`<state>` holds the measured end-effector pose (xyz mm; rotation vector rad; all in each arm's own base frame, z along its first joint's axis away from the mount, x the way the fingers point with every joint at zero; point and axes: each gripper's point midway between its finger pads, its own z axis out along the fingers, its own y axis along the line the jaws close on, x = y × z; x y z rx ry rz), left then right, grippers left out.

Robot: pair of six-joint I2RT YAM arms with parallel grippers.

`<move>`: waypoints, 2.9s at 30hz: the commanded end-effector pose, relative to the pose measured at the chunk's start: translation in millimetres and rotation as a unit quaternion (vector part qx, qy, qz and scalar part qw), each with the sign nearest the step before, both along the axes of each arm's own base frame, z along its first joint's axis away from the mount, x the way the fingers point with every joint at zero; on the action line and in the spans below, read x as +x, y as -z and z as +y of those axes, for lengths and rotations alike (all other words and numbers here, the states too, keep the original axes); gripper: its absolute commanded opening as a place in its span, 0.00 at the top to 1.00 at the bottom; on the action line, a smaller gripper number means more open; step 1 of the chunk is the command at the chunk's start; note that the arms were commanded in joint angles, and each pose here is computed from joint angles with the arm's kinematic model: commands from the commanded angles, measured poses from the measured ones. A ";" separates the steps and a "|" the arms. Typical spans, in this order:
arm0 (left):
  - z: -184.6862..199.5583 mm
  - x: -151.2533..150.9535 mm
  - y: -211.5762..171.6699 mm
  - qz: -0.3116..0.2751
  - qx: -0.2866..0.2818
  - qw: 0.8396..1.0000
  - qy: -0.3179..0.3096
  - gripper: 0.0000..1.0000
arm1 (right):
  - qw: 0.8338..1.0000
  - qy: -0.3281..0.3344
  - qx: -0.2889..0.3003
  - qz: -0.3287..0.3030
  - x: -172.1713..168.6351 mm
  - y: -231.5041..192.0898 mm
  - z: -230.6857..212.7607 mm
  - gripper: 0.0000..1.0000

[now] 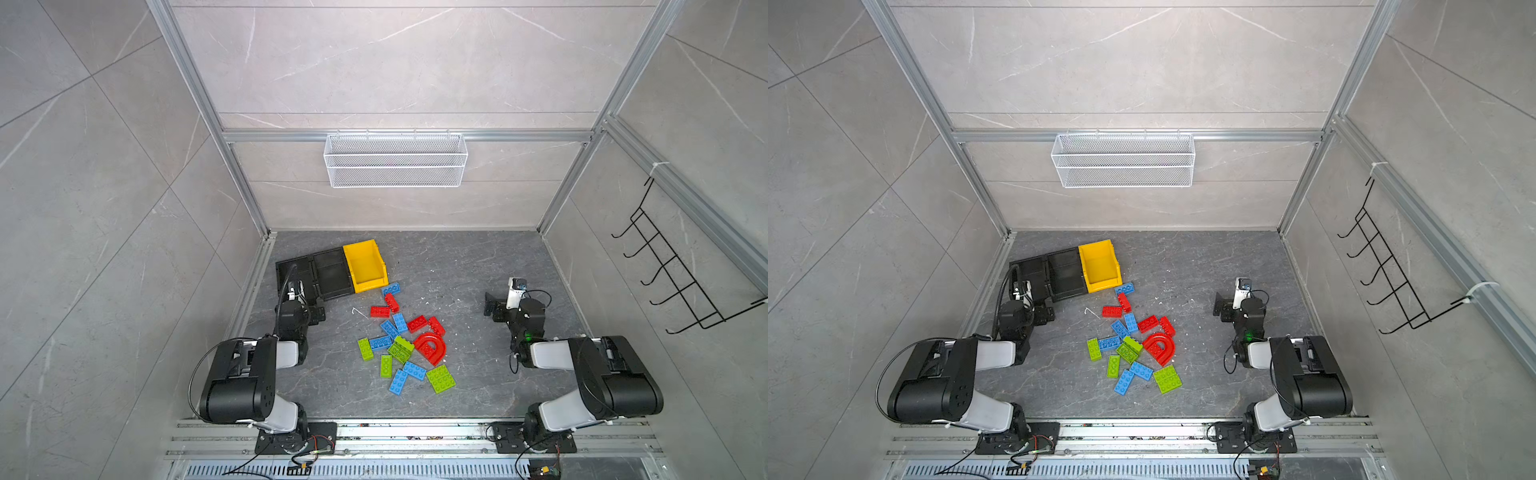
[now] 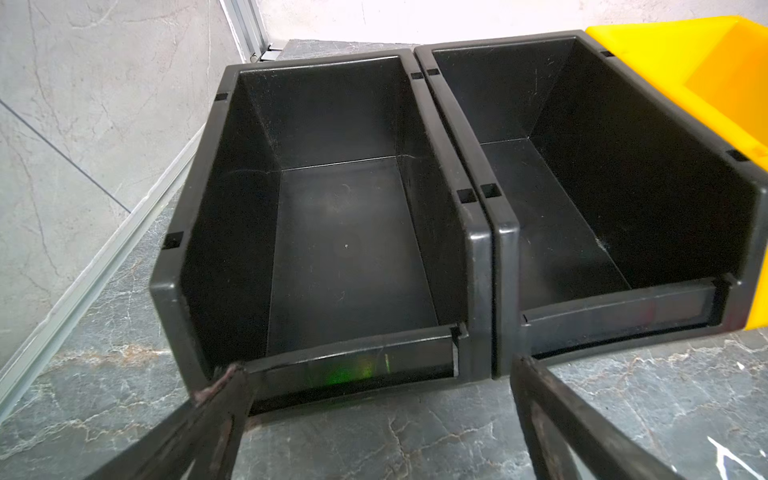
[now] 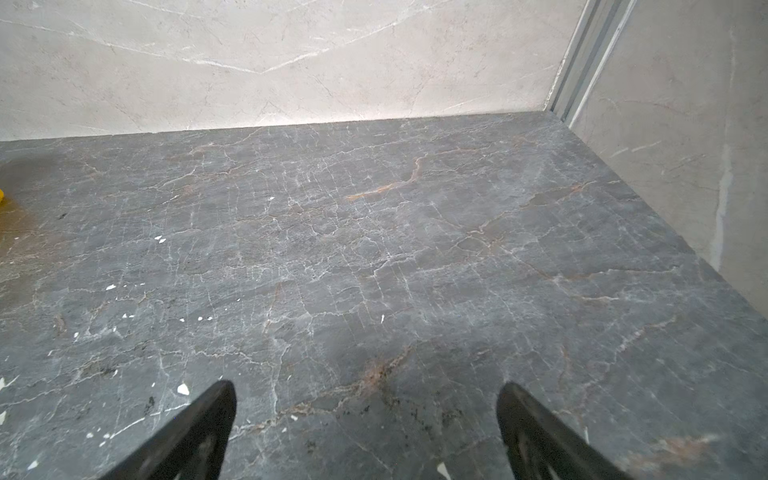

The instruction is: Sort the legos into containers by color

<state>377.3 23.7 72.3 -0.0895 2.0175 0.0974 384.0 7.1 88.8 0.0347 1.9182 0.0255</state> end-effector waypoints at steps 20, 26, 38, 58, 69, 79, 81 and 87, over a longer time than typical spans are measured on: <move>-0.4 7.0 -12.3 -0.025 0.000 1.000 0.006 0.00 | 1.000 -0.008 -0.006 -0.009 7.8 -7.3 3.3 0.00; -0.2 6.7 -14.0 -0.028 0.001 1.000 0.006 0.00 | 1.000 -0.003 -0.006 -0.009 8.2 -9.8 1.8 0.02; -5.3 -22.2 -112.0 -0.029 -0.127 0.990 -0.045 0.00 | 0.992 -0.084 0.072 0.055 23.1 -104.2 103.5 0.16; -49.3 -76.3 -142.2 -0.095 -0.220 0.971 -0.005 0.08 | 0.954 -0.254 0.042 0.154 64.0 -37.2 444.5 0.32; -44.9 -85.2 -148.5 -0.115 -0.217 0.969 -0.009 0.07 | 0.954 -0.231 0.008 0.191 82.4 9.3 489.4 0.35; -41.8 -89.3 -147.5 -0.122 -0.213 0.969 -0.014 0.07 | 0.966 -0.174 -0.020 0.189 102.3 29.5 482.3 0.36; -42.1 -89.1 -148.6 -0.123 -0.214 0.969 -0.013 0.07 | 0.967 -0.170 -0.015 0.190 104.4 31.5 481.1 0.38; -41.9 -89.1 -147.7 -0.122 -0.212 0.970 -0.013 0.07 | 0.967 -0.170 0.002 0.187 108.6 29.6 482.0 0.47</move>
